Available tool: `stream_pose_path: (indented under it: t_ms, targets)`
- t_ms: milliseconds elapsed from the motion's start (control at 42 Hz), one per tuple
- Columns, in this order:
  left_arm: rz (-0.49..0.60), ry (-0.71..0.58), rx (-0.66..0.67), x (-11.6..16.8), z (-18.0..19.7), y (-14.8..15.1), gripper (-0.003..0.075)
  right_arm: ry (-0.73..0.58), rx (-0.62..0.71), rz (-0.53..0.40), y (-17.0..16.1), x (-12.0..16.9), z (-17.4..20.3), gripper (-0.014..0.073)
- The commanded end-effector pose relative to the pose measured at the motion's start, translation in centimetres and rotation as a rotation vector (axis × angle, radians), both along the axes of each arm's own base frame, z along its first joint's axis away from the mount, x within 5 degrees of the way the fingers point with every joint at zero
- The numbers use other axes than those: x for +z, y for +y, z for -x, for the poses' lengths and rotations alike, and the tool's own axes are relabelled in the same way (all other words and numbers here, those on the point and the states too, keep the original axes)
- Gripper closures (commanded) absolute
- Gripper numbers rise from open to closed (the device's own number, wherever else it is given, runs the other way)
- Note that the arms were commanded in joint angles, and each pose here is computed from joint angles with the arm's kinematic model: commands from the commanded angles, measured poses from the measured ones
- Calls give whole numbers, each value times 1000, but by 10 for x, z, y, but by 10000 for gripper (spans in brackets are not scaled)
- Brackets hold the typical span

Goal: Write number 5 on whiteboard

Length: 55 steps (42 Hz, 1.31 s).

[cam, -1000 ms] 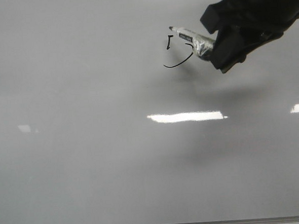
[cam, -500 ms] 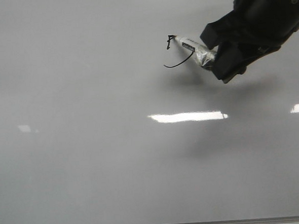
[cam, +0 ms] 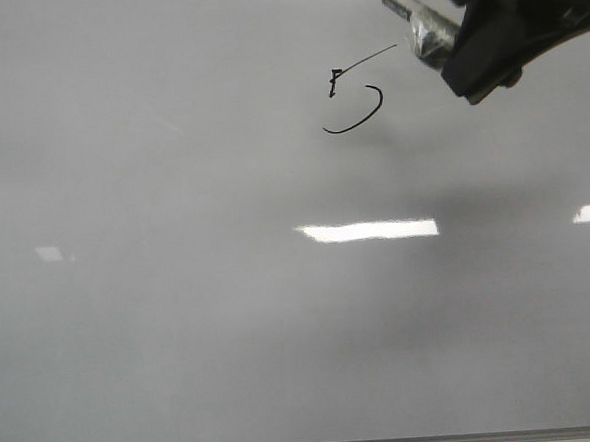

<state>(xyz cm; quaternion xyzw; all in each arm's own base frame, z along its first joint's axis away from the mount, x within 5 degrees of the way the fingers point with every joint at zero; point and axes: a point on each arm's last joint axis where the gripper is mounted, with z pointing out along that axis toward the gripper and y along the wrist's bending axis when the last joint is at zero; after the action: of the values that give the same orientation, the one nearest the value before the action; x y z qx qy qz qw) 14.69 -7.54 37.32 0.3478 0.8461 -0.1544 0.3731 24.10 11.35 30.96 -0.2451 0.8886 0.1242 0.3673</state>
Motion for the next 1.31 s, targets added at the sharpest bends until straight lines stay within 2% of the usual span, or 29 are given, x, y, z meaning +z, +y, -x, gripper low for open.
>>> stream_pose_path:
  t_ms: [0,143,405,548,714,976,1048,1095,1286]
  targets:
    - [85,-95,-105,16,4,-14,300,-42,137,29,3,30,33,664]
    - [70,-87,-236,15,6,-35,290,22,417,165,9,33,75,664]
    - [49,-126,-518,24,14,-84,183,106,676,252,22,23,110,664]
    - [18,-109,-687,17,19,-122,179,102,704,234,27,22,114,664]
    - [-21,-59,-788,1,18,-159,181,86,697,228,28,23,113,664]
    - [-69,3,-803,-24,7,-180,190,70,690,221,29,24,112,664]
    - [-69,3,-802,-25,7,-180,242,70,690,221,29,24,112,664]
    - [-69,3,-802,-25,7,-180,325,70,690,221,29,24,112,664]
    - [-69,3,-802,-25,7,-180,547,70,690,221,29,24,112,663]
